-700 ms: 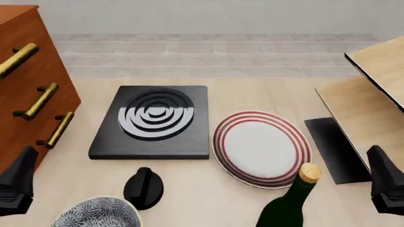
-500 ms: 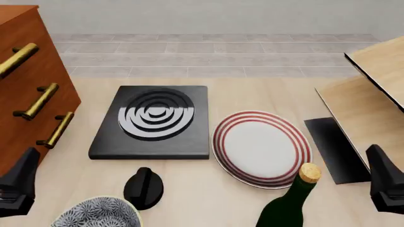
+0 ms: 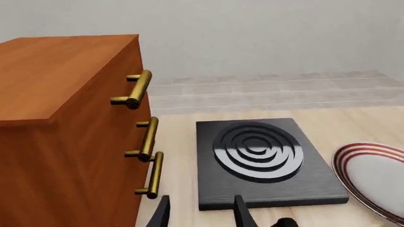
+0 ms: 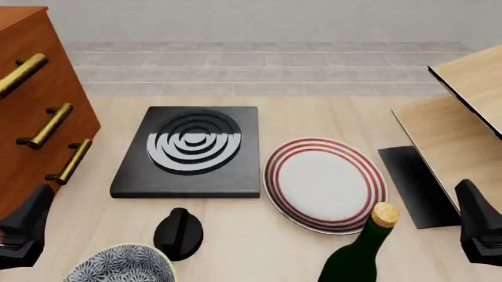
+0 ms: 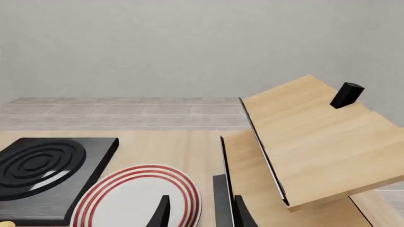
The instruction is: Put the bowl on the top of the cabinet.
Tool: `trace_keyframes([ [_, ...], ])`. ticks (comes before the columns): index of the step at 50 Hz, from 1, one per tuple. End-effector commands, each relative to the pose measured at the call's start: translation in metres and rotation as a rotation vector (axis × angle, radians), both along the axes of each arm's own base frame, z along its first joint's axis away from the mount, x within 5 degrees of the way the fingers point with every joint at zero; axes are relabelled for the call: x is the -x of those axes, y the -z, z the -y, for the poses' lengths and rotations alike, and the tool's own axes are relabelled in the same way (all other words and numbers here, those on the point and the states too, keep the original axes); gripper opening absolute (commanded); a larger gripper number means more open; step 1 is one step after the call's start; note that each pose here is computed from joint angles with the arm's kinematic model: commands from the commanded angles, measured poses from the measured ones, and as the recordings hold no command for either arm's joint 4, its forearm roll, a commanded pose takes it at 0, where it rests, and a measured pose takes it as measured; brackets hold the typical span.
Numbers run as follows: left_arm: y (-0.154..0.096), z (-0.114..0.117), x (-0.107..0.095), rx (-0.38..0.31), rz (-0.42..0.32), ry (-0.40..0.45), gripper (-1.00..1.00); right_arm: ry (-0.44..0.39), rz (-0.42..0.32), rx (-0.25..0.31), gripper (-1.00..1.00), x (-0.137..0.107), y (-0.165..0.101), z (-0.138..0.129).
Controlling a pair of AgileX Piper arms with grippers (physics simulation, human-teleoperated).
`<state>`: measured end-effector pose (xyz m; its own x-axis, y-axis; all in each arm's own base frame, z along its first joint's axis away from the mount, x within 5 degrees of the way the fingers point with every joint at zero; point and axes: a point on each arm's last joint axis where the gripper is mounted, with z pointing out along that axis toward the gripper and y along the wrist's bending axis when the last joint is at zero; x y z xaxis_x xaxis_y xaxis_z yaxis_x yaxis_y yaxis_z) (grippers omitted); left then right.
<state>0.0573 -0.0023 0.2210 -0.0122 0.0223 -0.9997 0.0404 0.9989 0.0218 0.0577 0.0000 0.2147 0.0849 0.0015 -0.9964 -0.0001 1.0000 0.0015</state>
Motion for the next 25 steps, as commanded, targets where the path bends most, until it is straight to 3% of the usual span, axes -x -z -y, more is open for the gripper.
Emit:
trace_keyframes([
  [1, -0.009, 0.001, 0.006, -0.026, -0.051, 0.03, 1.0, 0.0, 0.0, 0.0, 1.0, 0.0, 0.0, 0.0],
  [9, -0.012, 0.003, 0.011, -0.079, -0.121, 0.071, 1.0, 0.0, 0.0, 0.0, 1.0, 0.0, 0.0, 0.0],
  [13, -0.015, 0.002, 0.012, -0.093, -0.128, 0.071, 1.0, 0.0, 0.0, 0.0, 1.0, 0.0, 0.0, 0.0],
  [15, -0.023, 0.001, 0.016, -0.132, -0.105, 0.05, 1.0, 0.0, 0.0, 0.0, 1.0, 0.0, 0.0, 0.0],
  [20, -0.02, 0.001, 0.017, -0.133, -0.15, 0.056, 1.0, 0.0, 0.0, 0.0, 1.0, 0.0, 0.0, 0.0],
  [21, -0.02, 0.001, 0.019, -0.135, -0.204, 0.058, 1.0, 0.0, 0.0, 0.0, 1.0, 0.0, 0.0, 0.0],
  [25, -0.023, 0.001, 0.022, -0.148, -0.215, 0.072, 1.0, 0.0, 0.0, 0.0, 1.0, 0.0, 0.0, 0.0],
])
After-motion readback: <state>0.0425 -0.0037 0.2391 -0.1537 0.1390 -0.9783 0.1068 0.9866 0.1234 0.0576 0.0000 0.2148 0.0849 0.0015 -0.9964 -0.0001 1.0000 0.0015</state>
